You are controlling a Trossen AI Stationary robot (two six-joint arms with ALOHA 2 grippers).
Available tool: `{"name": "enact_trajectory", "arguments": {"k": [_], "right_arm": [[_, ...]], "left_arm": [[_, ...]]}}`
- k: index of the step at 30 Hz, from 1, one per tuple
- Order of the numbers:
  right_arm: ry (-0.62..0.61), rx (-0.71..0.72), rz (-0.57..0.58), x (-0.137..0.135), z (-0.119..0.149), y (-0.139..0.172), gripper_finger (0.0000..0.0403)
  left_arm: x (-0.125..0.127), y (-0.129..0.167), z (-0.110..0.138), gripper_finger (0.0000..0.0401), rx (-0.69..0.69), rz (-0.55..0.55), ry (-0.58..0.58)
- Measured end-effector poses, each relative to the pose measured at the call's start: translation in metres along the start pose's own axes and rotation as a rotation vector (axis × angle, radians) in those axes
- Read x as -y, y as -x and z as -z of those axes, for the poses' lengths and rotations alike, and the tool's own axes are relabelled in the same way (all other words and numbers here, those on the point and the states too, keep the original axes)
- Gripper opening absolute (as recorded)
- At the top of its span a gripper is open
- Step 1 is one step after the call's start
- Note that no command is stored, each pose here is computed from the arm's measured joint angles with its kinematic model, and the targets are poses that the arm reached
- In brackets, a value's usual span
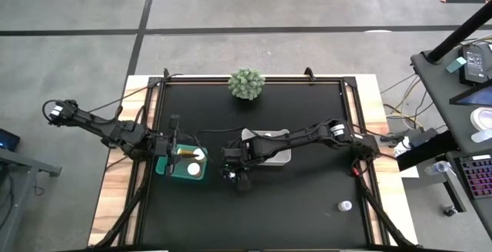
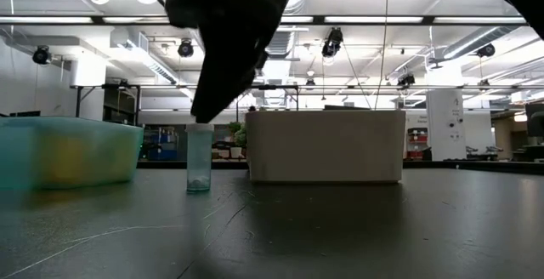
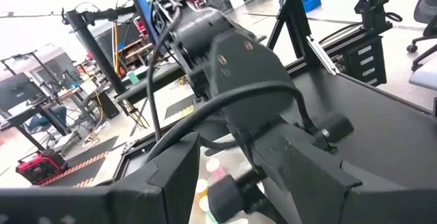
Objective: Pick and place medicine bottles into bin by pill shape (circle, oval)
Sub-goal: Put the blue tablet bottle into the white bin
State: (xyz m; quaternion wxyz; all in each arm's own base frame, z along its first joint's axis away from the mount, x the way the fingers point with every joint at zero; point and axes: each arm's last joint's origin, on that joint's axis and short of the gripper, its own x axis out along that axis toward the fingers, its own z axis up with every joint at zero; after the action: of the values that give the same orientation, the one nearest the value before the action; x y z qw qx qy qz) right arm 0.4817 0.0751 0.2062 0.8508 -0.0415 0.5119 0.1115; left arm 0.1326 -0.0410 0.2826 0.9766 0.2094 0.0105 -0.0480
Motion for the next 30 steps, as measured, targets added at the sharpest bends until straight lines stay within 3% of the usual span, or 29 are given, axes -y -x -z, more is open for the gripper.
{"name": "enact_trajectory", "arguments": {"k": [21, 30], "right_arm": [[0.01, -0.014, -0.002, 0.0, 0.005, -0.023, 0.0215], [-0.001, -0.018, -0.002, 0.0, 0.005, -0.021, 0.0147]], "left_arm": [[0.0, -0.001, 0.0, 0.0185, 0.001, -0.008, 0.002], [-0.001, -0.001, -0.002, 0.0185, 0.012, -0.017, 0.006]]}}
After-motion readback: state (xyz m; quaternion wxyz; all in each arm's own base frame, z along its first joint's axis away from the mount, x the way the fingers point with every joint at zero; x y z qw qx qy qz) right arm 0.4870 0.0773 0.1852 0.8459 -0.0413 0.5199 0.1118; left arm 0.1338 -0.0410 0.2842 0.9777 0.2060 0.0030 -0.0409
